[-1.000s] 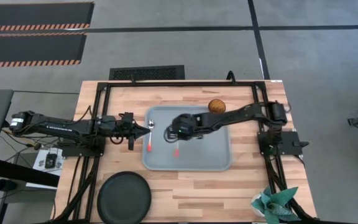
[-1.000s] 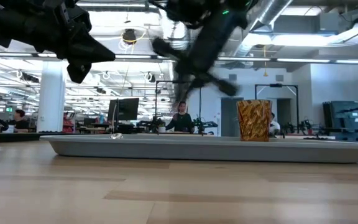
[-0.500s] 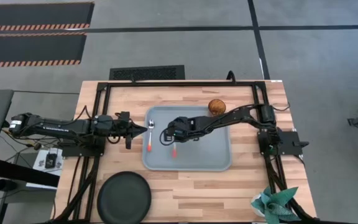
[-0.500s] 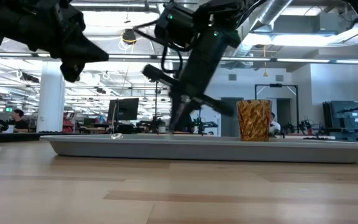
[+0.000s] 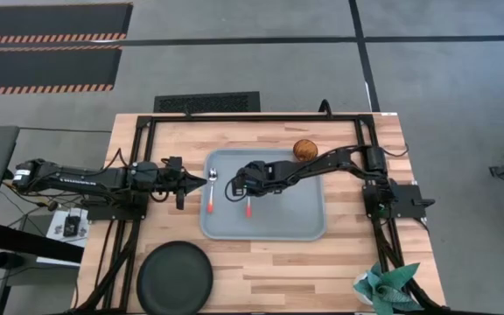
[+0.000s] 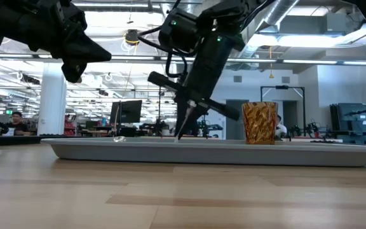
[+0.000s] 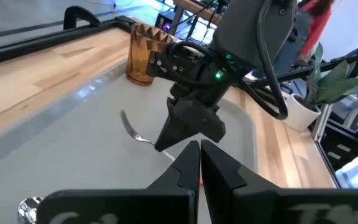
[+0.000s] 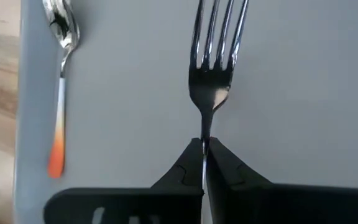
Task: Pick and place plate/cup/fork/spoon on tray
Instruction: Put the orange fork on the gray serving tray to the right of the orange spoon
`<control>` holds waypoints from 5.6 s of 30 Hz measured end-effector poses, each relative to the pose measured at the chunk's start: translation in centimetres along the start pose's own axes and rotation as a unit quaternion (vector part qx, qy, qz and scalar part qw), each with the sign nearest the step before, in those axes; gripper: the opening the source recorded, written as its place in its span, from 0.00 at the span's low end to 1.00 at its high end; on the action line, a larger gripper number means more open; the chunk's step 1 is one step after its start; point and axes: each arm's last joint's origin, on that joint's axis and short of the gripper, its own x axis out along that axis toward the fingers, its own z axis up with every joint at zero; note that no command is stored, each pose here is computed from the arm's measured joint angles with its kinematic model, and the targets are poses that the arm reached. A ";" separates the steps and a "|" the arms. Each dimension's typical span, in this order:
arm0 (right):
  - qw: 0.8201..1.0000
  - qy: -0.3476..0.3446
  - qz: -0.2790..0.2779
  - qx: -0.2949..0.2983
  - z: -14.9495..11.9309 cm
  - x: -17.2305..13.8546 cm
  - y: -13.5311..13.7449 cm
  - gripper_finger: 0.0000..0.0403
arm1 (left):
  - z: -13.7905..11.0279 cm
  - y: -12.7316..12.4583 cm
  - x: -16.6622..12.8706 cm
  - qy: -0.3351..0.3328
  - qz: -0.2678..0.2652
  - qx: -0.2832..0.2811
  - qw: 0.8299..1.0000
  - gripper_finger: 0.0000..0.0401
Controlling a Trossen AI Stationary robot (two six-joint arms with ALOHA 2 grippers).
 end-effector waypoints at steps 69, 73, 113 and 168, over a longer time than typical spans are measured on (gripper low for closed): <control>0.831 -0.144 0.218 -0.492 3.9 -24.4 -16.7 0.02 | 1.8 -4.1 19.0 0.221 0.318 -0.259 0.885 0.04; 0.824 -0.143 0.216 -0.504 3.9 -25.1 -17.5 0.02 | 1.5 -4.4 21.9 0.233 0.329 -0.278 0.872 0.12; 0.804 -0.158 0.218 -0.531 3.7 -25.9 -18.1 0.02 | 0.0 -1.6 25.6 0.266 0.427 -0.311 0.807 0.13; 0.805 -0.153 0.213 -0.533 3.7 -25.8 -18.2 0.02 | -0.8 0.9 19.1 0.281 0.456 -0.320 0.781 0.00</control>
